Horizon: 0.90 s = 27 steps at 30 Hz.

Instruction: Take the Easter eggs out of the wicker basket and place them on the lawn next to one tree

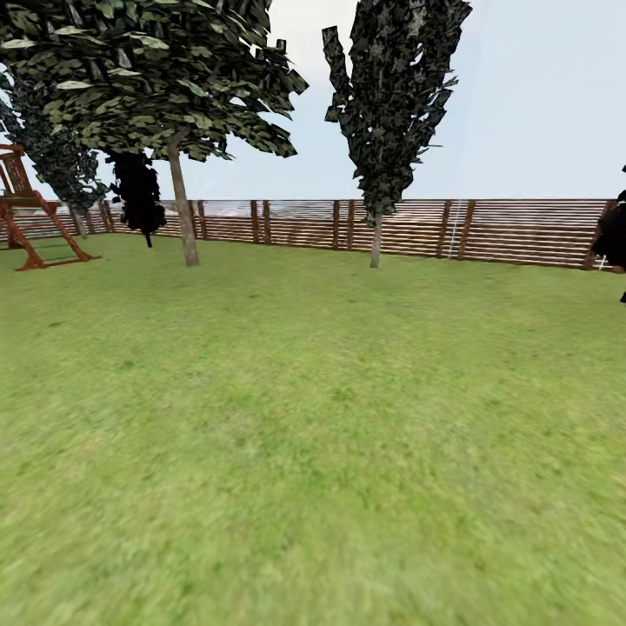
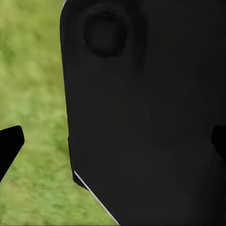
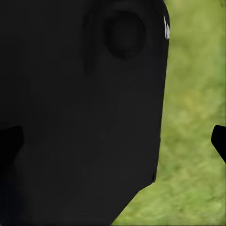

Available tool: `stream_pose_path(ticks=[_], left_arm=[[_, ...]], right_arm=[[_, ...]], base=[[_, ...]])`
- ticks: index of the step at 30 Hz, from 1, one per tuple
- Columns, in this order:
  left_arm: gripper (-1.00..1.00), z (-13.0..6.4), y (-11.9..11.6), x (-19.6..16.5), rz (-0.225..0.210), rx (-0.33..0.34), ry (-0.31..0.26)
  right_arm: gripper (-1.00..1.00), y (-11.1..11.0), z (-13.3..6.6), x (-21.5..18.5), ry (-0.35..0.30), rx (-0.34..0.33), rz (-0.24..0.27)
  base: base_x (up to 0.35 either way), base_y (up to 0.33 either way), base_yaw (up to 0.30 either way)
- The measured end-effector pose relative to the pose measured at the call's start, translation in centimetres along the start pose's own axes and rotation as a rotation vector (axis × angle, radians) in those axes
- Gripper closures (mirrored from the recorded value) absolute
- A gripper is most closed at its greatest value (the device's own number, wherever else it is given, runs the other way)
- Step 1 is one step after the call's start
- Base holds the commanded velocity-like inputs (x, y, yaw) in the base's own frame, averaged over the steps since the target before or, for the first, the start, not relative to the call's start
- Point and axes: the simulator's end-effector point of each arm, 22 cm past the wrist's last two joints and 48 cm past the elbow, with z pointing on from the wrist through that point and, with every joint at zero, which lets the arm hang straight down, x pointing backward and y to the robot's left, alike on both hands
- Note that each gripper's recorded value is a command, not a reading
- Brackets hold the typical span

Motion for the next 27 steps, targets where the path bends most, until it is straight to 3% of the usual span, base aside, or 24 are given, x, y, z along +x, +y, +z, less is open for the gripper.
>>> stream_pose_path(ticks=[4,8,16,27], left_arm=[[-1.0,0.0,-0.8,-0.1,0.007,0.014,-0.002],[-1.0,-0.1,-2.6,-1.1,-0.034,0.036,-0.027],[-1.0,-0.1,-2.6,-1.7,-0.112,0.037,-0.035],[-1.0,-0.1,-2.6,-1.1,-0.112,0.036,-0.019]], right_arm=[[-1.0,0.0,0.0,-1.1,-0.008,0.0,-0.008],[-1.0,0.0,-0.1,-4.4,-0.074,0.001,-0.003],[-1.0,0.0,-0.5,-9.1,-0.165,0.005,-0.001],[-1.0,-0.1,-0.5,-9.1,-0.177,0.004,0.003]], base=[[0.0,0.0,0.0],[0.0,0.0,0.012],[0.0,0.0,0.075],[0.0,0.0,-0.051]])
